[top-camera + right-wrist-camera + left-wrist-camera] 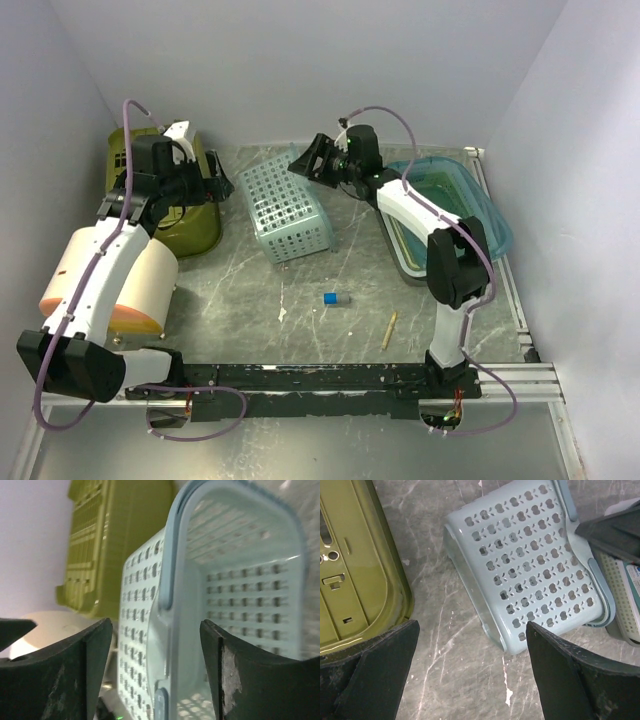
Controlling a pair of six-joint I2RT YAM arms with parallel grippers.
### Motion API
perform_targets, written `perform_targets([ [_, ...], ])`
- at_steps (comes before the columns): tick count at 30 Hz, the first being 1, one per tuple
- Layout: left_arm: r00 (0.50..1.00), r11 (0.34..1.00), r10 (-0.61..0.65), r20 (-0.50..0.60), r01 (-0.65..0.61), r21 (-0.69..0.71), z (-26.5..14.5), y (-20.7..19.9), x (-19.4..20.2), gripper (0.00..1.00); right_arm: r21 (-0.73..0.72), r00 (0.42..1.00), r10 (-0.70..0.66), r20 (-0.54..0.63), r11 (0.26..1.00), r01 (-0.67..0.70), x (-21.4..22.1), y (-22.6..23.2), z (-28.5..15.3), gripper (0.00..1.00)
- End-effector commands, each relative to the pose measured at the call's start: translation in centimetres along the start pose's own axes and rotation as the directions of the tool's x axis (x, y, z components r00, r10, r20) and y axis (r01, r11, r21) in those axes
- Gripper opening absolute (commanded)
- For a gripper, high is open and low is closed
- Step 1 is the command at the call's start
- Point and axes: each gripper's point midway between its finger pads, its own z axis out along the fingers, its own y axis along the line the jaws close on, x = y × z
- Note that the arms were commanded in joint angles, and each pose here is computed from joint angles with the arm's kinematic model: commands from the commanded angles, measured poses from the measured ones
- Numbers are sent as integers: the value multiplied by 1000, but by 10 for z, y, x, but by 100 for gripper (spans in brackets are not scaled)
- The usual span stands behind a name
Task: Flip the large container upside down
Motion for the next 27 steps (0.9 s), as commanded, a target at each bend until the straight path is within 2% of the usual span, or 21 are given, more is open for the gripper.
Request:
perform_targets([
  [1, 999, 1000, -2, 47, 1, 25, -3, -3, -8, 99, 258, 943, -330, 34, 915, 311, -40, -7, -44, 73],
  [5, 998, 1000, 3, 60, -1, -24, 3, 9, 0, 99, 400, 835, -545, -68, 752, 524, -53, -4, -76, 81],
  [9, 997, 999, -46, 67, 44, 25, 11, 3, 6, 99, 445, 765, -630, -136, 651, 615, -43, 14, -94, 83],
  [12, 998, 995, -68, -9, 68, 72, 22, -6, 15, 99, 408, 737, -654, -172, 634, 657, -21, 23, -92, 81],
  [15, 996, 992, -65, -56, 70, 102, 30, -11, 21, 99, 411, 729, -638, -248, 612, 676, -3, 13, -88, 75],
  [22, 997, 993, -59, -50, 64, 99, 32, -10, 22, 99, 352, 740, -594, -315, 651, 672, 30, -2, -81, 59],
  [27, 996, 993, -61, -71, 68, 100, 34, -9, 26, 99, 356, 738, -584, -339, 647, 675, 38, -10, -81, 56],
])
